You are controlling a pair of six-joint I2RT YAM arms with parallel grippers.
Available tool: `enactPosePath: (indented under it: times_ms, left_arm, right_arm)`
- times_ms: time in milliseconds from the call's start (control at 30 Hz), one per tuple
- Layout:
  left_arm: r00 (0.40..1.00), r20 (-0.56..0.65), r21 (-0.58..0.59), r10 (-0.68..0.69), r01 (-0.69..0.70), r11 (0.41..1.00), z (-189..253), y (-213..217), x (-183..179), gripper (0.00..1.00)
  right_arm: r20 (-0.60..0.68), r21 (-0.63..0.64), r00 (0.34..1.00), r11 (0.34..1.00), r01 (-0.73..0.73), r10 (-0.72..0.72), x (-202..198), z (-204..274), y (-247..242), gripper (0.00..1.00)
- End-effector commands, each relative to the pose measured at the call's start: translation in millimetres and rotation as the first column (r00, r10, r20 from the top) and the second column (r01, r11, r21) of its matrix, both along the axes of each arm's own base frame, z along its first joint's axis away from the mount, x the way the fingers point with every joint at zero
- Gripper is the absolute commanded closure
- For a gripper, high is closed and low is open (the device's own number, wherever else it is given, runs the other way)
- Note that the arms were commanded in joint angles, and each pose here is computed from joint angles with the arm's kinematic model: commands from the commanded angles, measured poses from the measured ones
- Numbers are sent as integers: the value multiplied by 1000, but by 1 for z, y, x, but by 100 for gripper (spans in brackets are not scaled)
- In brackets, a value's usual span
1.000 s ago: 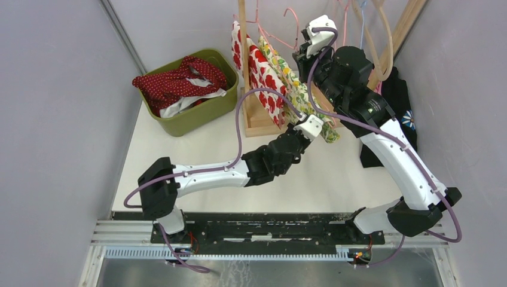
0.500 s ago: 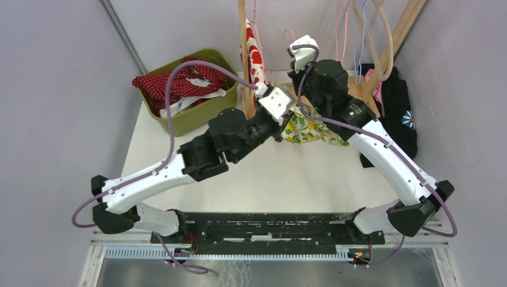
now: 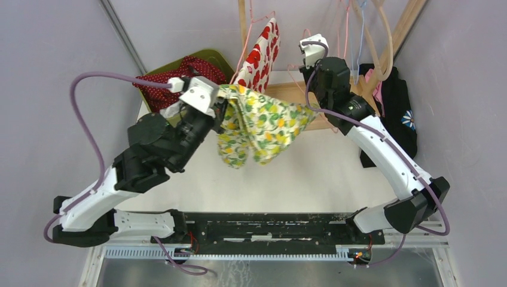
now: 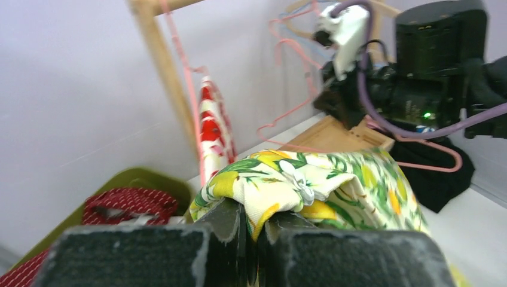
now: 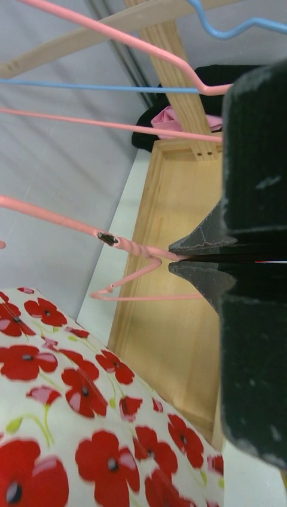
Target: Remove the skirt from the hanger
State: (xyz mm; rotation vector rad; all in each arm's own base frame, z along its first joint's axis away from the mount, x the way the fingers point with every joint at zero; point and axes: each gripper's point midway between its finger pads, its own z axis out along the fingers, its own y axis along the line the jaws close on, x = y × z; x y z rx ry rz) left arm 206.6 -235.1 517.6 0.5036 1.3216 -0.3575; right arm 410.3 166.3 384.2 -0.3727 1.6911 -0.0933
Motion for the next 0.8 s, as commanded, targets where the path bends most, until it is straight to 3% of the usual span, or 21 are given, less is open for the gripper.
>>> enactPosePath:
  times_ms: [0,233,533,767]
  left_arm:
    - [985,3,-28,175,-175,984,13,63,1,97]
    - [955,17,-23,296,-296,955,33,100,2,97]
    - [879,143,4,456,-461,887,76,137,5,97]
    - [879,85,2,469,-471,882,65,149,2,97]
  right_arm:
    - [67,33,996,998,62,-64,15,21,-19,99]
    - [68,57,995,996,67,-71,36,22,-18,99]
    - [88,89,994,995,51,-58,64,30,-2,99]
    - [103,132,992,990,53,-67,87,39,-1,99]
